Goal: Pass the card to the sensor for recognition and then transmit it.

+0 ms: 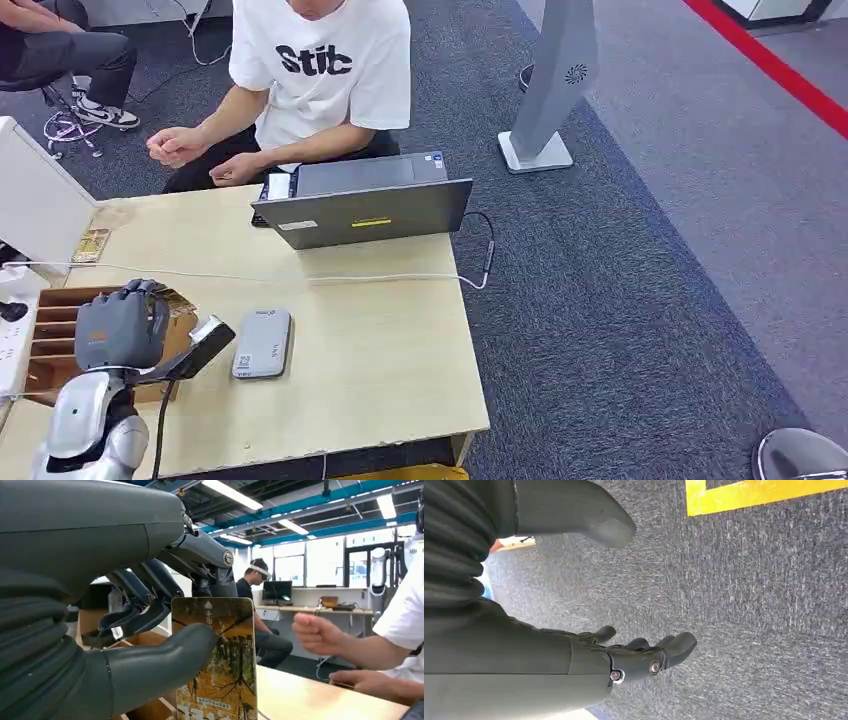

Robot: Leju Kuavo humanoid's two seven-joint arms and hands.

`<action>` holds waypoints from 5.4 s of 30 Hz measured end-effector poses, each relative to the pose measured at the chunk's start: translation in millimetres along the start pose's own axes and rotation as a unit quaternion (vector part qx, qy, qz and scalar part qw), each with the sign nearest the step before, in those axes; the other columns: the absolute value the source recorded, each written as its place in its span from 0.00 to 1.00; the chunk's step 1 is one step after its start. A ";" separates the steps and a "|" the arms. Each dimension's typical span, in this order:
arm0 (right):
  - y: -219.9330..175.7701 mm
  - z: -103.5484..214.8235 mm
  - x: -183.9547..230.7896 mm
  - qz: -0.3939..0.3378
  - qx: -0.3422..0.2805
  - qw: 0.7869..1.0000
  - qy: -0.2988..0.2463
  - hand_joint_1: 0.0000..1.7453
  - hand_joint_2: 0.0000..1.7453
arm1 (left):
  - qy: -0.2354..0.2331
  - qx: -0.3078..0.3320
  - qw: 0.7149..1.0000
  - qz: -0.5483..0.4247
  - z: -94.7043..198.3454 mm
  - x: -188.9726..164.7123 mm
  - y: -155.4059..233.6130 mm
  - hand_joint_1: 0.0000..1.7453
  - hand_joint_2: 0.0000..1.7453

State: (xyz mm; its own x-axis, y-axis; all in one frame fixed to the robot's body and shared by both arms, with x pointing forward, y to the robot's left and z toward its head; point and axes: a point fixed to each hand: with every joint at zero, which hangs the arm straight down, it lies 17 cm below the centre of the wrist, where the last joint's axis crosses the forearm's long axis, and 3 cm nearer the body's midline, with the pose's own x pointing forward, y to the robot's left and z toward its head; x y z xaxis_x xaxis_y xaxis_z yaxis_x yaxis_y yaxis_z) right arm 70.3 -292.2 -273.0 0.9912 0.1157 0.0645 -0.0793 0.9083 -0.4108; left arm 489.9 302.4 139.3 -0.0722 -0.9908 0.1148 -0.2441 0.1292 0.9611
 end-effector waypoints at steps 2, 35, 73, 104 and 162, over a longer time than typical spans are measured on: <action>0.0 0.0 0.1 0.000 0.000 1.000 0.000 0.00 1.00 | -0.003 0.005 1.000 -0.026 -2.1 -4.6 4.6 1.00 1.00; -6.6 -1.8 1.4 0.022 -0.012 1.000 -0.006 0.00 1.00 | 0.031 0.127 0.986 -0.104 -74.9 -61.1 114.0 0.00 1.00; -12.4 -4.5 -20.3 -0.029 -0.020 0.999 0.028 0.00 1.00 | 0.025 0.085 0.984 -0.151 157.8 -44.8 91.2 0.00 1.00; 38.9 22.7 0.3 0.036 0.004 0.999 -0.014 0.00 1.00 | 0.266 0.006 0.923 -0.276 235.5 -277.9 100.3 0.00 1.00; 43.4 25.3 14.8 0.107 0.007 0.993 -0.047 0.00 1.00 | 0.062 -0.116 0.984 -0.121 121.3 -96.4 -81.8 0.00 1.00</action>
State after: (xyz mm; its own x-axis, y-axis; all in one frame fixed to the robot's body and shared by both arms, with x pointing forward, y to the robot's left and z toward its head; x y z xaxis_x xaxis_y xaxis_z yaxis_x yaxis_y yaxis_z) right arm 78.8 -240.9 -266.9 0.9368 0.3443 0.0626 -0.2901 0.8642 -0.4111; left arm 399.5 392.3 19.2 0.0838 -0.9906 -0.1081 -0.0108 -0.1094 0.9939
